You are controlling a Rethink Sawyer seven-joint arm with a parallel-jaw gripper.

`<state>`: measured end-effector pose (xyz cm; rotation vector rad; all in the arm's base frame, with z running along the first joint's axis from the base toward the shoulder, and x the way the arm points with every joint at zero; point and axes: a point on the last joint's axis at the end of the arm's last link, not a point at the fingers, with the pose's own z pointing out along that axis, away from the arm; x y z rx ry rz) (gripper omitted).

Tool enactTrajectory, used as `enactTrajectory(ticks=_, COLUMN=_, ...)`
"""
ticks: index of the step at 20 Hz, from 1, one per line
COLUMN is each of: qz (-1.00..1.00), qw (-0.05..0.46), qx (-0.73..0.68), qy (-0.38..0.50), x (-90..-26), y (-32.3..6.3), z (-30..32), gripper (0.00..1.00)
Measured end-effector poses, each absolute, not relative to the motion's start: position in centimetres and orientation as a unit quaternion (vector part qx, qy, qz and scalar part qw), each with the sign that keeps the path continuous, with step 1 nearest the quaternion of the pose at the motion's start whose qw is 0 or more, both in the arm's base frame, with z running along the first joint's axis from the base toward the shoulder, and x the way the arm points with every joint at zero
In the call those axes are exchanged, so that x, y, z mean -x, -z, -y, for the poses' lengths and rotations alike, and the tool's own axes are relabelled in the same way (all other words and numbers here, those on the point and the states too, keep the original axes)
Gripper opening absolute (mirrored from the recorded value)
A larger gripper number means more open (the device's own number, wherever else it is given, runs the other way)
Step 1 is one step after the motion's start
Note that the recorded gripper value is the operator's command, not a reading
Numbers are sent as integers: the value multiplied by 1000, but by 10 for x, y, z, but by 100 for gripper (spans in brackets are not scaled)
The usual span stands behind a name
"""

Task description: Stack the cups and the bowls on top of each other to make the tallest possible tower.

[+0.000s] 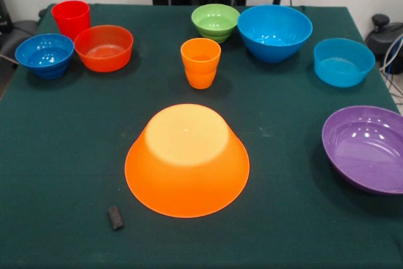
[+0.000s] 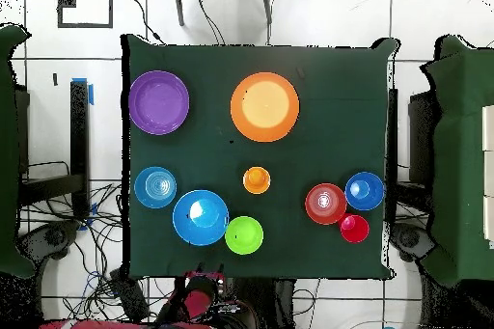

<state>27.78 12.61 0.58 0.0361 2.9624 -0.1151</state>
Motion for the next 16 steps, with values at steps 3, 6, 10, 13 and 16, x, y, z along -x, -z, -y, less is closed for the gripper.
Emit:
enactTrajectory(ticks=3, qz=-995, qw=90, qx=-21, qy=37, x=-276, y=-3, z=-125, gripper=100)
enactTrajectory(ticks=6, qz=-995, qw=91, qx=-25, qy=41, x=-272, y=4, z=-121, gripper=100)
enactTrajectory(ticks=10, qz=-994, qw=92, qx=-22, qy=47, x=-269, y=18, z=-114, gripper=100)
enactTrajectory(ticks=13, qz=-994, qw=92, qx=-21, qy=46, x=-267, y=25, z=-112, gripper=100)
enactTrajectory(ticks=16, qz=-994, qw=97, qx=-19, qy=44, x=-267, y=32, z=-111, gripper=100)
